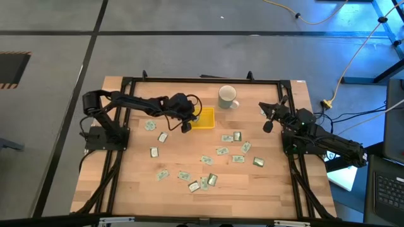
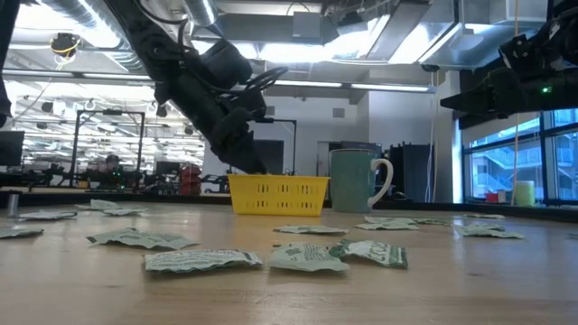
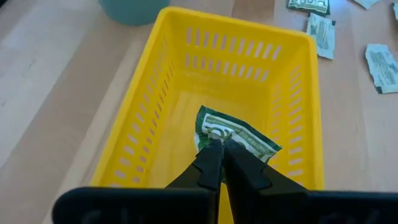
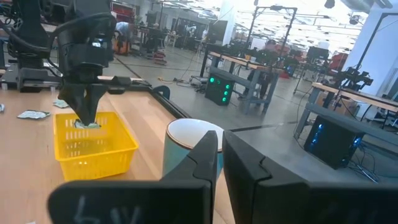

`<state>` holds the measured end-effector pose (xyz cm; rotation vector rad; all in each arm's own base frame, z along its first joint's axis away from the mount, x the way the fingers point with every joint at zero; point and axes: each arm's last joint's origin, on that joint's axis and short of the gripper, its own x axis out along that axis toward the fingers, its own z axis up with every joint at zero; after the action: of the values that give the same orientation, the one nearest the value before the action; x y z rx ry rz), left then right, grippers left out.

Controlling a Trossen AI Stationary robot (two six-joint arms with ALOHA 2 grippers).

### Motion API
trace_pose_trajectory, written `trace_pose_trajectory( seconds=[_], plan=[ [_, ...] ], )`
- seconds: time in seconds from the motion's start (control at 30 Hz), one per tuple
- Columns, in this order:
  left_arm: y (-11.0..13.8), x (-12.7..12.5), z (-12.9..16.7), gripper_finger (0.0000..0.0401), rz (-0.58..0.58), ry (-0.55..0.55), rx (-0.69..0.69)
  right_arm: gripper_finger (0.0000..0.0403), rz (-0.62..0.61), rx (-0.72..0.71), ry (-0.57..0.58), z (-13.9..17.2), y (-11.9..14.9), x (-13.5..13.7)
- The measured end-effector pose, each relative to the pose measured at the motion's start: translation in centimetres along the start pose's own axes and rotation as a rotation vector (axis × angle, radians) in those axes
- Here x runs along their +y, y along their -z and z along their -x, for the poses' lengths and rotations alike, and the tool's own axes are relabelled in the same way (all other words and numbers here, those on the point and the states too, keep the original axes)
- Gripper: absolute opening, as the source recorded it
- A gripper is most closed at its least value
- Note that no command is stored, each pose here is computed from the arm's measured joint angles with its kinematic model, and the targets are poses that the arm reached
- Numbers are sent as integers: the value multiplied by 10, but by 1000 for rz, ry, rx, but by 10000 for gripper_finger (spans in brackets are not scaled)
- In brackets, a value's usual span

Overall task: Pick and place Stevia / Truvia into bins
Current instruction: Put the top left truvia tea packet into the yellow bin, then put the middle right stevia tea packet into the yellow bin

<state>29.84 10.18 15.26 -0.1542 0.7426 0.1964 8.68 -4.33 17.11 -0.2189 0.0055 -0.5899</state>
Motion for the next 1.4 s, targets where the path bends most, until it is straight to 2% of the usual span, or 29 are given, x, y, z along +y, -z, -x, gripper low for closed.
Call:
trace_pose_trajectory(
  seconds=[0.5,0.83,1.0,1.2,1.4],
  plan=[
    [0,0,0,20,0,-3,-3,30,0,0,0,0,0,0],
    [-2,2,2,59,9,-45,-13,30,0,-1,-1,0,0,0],
    [-16,-2,22,65,18,-25,-101,30,-10,0,-1,0,0,0],
    [-36,-10,64,65,-101,19,-270,30,-116,-1,-3,0,0,0],
    [-24,-13,95,65,-139,1,-445,30,-154,-28,-27,0,-2,0]
  ],
)
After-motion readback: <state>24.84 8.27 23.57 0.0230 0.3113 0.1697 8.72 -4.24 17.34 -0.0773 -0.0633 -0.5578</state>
